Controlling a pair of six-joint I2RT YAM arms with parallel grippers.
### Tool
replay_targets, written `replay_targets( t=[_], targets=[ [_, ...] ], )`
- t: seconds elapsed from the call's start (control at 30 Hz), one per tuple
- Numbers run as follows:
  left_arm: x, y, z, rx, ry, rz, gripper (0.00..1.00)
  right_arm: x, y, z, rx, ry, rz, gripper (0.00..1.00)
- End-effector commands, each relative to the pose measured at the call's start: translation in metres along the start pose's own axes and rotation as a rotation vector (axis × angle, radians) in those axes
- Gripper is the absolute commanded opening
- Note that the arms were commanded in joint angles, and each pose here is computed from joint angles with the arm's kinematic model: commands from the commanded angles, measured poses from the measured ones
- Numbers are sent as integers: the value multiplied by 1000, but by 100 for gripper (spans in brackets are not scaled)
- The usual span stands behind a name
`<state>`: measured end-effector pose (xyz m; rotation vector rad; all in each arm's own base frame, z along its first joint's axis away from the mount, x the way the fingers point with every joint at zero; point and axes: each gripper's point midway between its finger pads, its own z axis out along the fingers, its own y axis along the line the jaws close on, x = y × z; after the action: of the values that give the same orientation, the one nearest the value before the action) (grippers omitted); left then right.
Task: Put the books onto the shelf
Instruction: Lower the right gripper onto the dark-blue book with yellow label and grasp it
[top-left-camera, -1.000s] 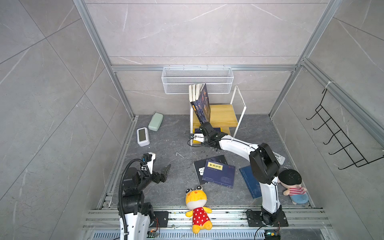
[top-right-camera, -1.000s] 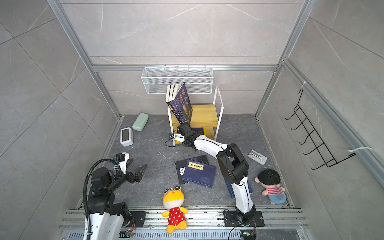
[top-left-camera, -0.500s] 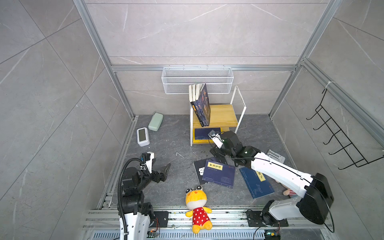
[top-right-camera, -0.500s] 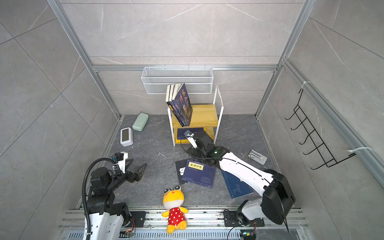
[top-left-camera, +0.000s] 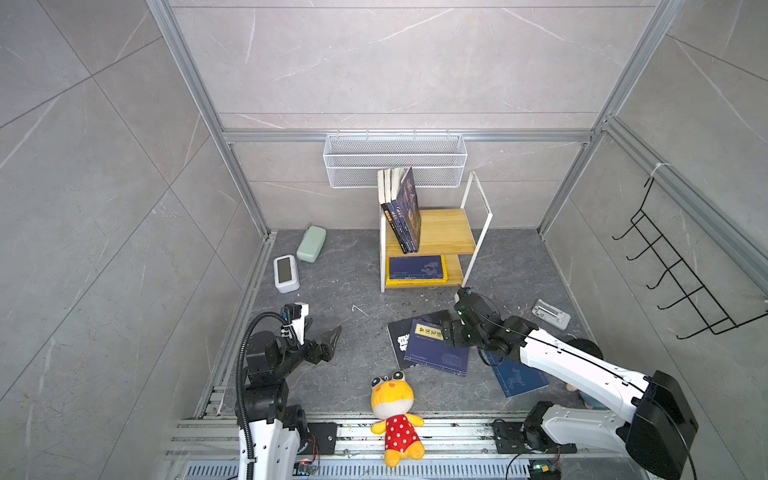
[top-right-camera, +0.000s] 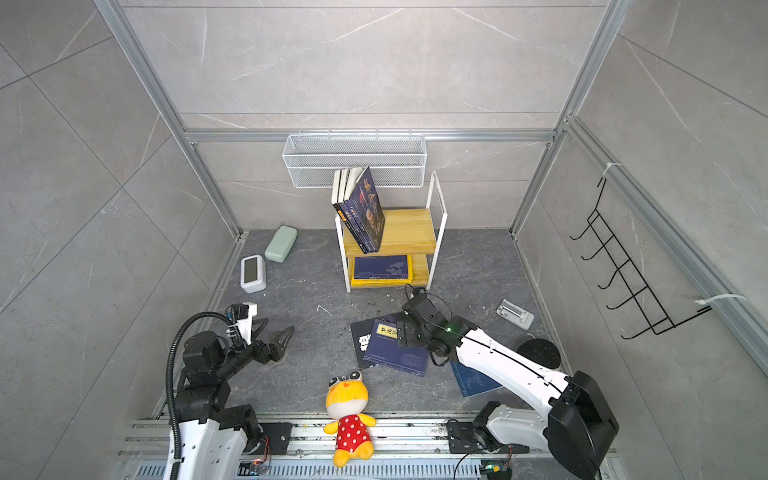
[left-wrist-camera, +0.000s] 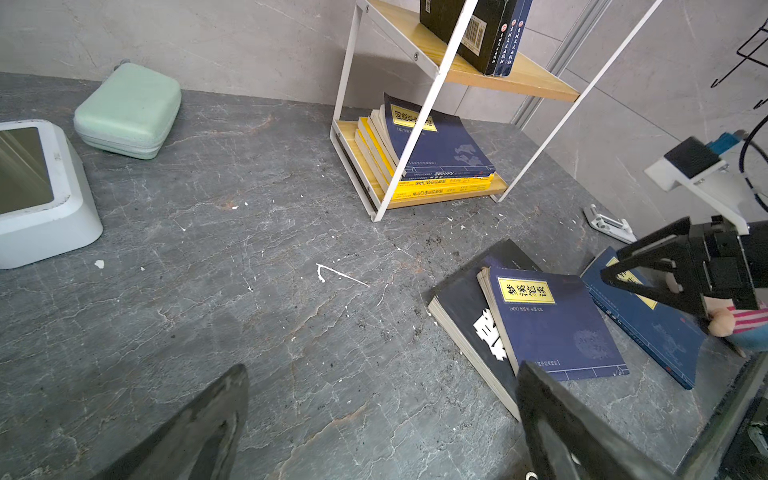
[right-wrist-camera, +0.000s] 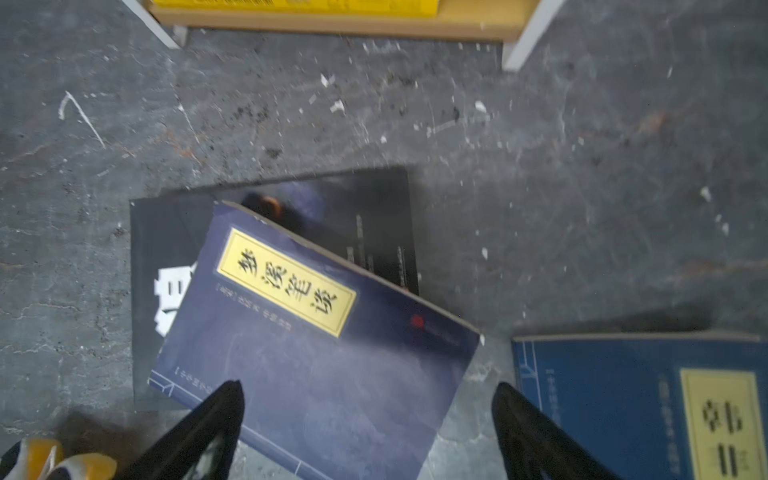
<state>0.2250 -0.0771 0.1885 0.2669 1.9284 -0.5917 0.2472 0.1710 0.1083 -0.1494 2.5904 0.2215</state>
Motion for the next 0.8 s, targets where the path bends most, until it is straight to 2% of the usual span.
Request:
replay_targets(
  t=[0.0,0.23,0.4,0.63,0.77],
  targets=[
    [-14,-5,-4,15,-22,-1,99,35,-14,-4,8,104,178,92],
    [-14,-4,-3,13,-16,-11,100,66,-22,8,-85,178,315,88],
    [-14,-4,-2,17,-18,-11,99,80,-16,21,-208,231,395,81],
    [-15,-4,-3,15,-20,-10,99,85,-12,36,-343,252,480,72],
    [-14,-6,-3,18,-18,-2,99,90,-13,47,-375,262,509,67]
  ],
)
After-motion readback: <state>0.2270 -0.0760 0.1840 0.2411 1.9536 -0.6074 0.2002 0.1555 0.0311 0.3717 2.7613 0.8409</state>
